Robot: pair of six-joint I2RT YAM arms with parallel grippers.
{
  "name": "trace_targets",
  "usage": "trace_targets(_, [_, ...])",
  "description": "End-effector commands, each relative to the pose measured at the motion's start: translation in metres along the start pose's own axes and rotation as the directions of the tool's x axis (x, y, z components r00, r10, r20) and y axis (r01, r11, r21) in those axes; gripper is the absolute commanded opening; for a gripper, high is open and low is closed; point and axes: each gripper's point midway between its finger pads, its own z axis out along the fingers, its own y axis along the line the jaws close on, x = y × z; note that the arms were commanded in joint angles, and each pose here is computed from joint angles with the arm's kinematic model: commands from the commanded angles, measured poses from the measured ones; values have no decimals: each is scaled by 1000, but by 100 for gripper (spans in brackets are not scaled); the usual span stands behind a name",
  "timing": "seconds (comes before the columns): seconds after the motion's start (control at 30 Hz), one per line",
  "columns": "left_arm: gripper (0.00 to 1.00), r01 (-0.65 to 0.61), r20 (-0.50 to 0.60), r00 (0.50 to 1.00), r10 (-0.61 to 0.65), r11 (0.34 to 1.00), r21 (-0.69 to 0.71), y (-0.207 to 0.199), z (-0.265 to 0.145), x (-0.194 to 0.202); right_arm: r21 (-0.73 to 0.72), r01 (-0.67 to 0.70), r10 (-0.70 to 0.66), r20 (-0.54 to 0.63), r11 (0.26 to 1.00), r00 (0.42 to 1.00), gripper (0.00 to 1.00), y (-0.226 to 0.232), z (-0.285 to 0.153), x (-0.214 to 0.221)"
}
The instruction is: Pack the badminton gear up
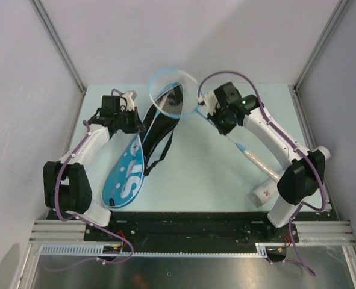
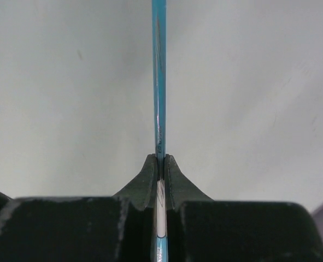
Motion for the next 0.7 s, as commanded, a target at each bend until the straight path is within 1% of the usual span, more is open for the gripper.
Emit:
trace_targets(0.0, [0, -85, 117, 990, 84, 996, -2, -5, -13, -29, 15, 258, -248, -221, 966, 943, 0, -10, -10, 77])
trace_targets(0.03, [1, -84, 117, 990, 85, 996, -14, -3, -12, -30, 25, 283, -274, -183, 959, 944, 0, -6, -21, 76])
trace_targets(0.1, [0, -81, 110, 991, 82, 997, -19, -2, -9, -28, 20, 335, -327, -169, 942, 930, 0, 0, -24, 84])
trace_targets(0.13, [0, -80, 113, 990, 82, 997, -17, -3, -9, -30, 0, 370, -363, -187, 929, 913, 0, 5, -21, 97])
trace_targets(0.17, [0, -85, 112, 990, 86, 996, -13, -5, -9, -30, 9, 392, -386, -153, 920, 910, 0, 8, -29, 95])
trace_targets(0.2, [1, -93, 111, 989, 94, 996, -7, -9, -8, -29, 3, 417, -412, -145, 909, 900, 0, 11, -31, 97])
trace_targets(0.23, [0, -102, 111, 989, 102, 995, -7, -9, -8, -30, -11, 477, -473, -151, 879, 868, 0, 18, -31, 101])
trace_targets(0.37, [0, -137, 114, 984, 135, 991, 8, -17, -10, -28, -14, 529, -526, -139, 849, 839, 0, 23, -34, 99])
trace_targets(0.4, [0, -165, 112, 980, 162, 986, 19, -24, -9, -26, -12, 537, -533, -141, 844, 834, 0, 23, -32, 98])
trace_targets(0.47, [0, -236, 125, 964, 234, 972, 2, -32, -13, -27, -22, 580, -575, -170, 814, 801, 0, 24, -28, 99])
trace_targets(0.53, [0, -334, 137, 933, 333, 942, -10, -47, -17, -24, -38, 591, -586, -188, 806, 788, 0, 25, -21, 101])
trace_targets(0.6, [0, -387, 146, 912, 384, 922, -14, -58, -19, -23, -54, 601, -599, -195, 797, 777, 0, 26, -18, 103])
trace_targets(0.67, [0, -425, 163, 893, 419, 905, 4, -67, -22, -22, -78, 612, -616, -166, 787, 770, 0, 34, -18, 101])
